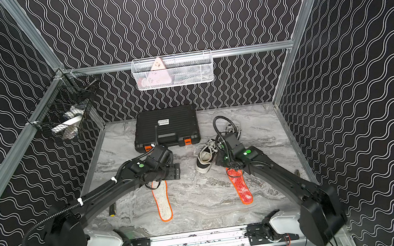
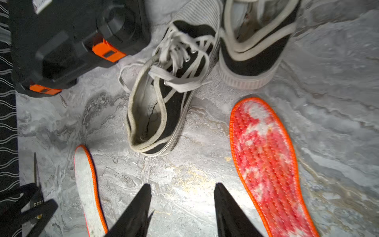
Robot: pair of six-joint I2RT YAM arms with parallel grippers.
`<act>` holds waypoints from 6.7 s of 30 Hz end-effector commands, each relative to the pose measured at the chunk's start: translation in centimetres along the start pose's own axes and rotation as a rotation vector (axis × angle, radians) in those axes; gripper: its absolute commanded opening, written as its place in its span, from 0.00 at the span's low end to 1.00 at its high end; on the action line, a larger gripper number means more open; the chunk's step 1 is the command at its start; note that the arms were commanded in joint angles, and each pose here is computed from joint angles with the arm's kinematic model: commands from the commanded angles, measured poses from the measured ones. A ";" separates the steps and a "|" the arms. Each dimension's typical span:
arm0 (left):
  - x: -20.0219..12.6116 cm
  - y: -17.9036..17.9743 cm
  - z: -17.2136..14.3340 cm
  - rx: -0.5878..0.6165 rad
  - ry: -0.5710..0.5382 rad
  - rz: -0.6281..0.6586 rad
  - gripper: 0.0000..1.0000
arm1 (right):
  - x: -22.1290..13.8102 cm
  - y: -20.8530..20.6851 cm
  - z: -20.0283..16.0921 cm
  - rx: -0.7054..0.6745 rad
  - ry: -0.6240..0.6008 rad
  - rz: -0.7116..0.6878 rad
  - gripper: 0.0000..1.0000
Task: Insert the insole into the shoe
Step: Move the shoe to the center of the board, then adjust the shoe at the center of the board.
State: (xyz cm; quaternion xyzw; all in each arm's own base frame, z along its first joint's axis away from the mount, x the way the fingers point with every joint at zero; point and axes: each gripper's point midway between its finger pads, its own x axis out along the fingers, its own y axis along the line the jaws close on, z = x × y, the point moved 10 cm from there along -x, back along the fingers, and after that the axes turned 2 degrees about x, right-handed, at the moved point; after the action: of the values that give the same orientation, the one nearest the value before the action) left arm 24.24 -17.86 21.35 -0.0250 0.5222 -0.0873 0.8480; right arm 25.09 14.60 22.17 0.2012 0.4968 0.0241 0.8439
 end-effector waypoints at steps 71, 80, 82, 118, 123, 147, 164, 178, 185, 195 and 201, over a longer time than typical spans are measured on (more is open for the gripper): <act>6.8 -6.6 1.0 -0.064 0.141 -0.018 0.15 | 6.7 -1.0 -3.5 0.010 0.138 0.011 0.09; 4.3 -6.5 -4.7 -0.150 0.209 -0.126 0.09 | 8.7 2.5 -4.2 -0.148 0.185 0.254 0.10; 4.0 -6.9 -5.4 -0.130 0.211 -0.106 0.13 | 9.0 2.6 -4.3 -0.161 0.185 0.272 0.12; 9.1 -11.4 -2.3 0.820 0.143 0.202 0.36 | 1.7 -5.0 -1.1 0.078 0.169 0.169 0.43; 7.3 -12.4 -0.5 0.784 0.144 0.168 0.14 | 1.7 -5.3 -1.5 0.105 0.203 0.127 0.49; 4.0 -6.9 3.6 0.245 0.315 -0.318 0.00 | 4.1 0.4 -7.0 0.019 0.246 -0.117 0.65; 7.7 -1.8 3.8 0.010 0.310 -0.670 0.00 | 4.2 -1.1 -7.8 0.013 0.177 0.005 0.20; 9.9 1.5 4.4 0.087 0.272 -0.340 0.00 | 4.9 -3.0 -7.6 -0.046 0.114 0.000 0.17; 5.9 0.5 5.7 -0.056 0.176 -0.375 0.00 | 4.5 0.9 -6.3 -0.053 0.243 0.038 0.47; 5.3 0.6 5.6 -0.100 0.157 -0.365 0.00 | 6.4 1.4 -6.9 -0.048 0.338 -0.090 0.38; 6.6 2.4 6.3 -0.091 0.195 -0.350 0.00 | 6.0 0.4 -6.6 -0.063 0.306 -0.115 0.20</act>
State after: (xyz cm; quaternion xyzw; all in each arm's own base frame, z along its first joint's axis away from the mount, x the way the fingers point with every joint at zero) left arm 32.38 -17.88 18.76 -0.1586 0.5873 -0.2198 0.7626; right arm 23.17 19.78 14.90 0.1699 0.6165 0.0533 0.7670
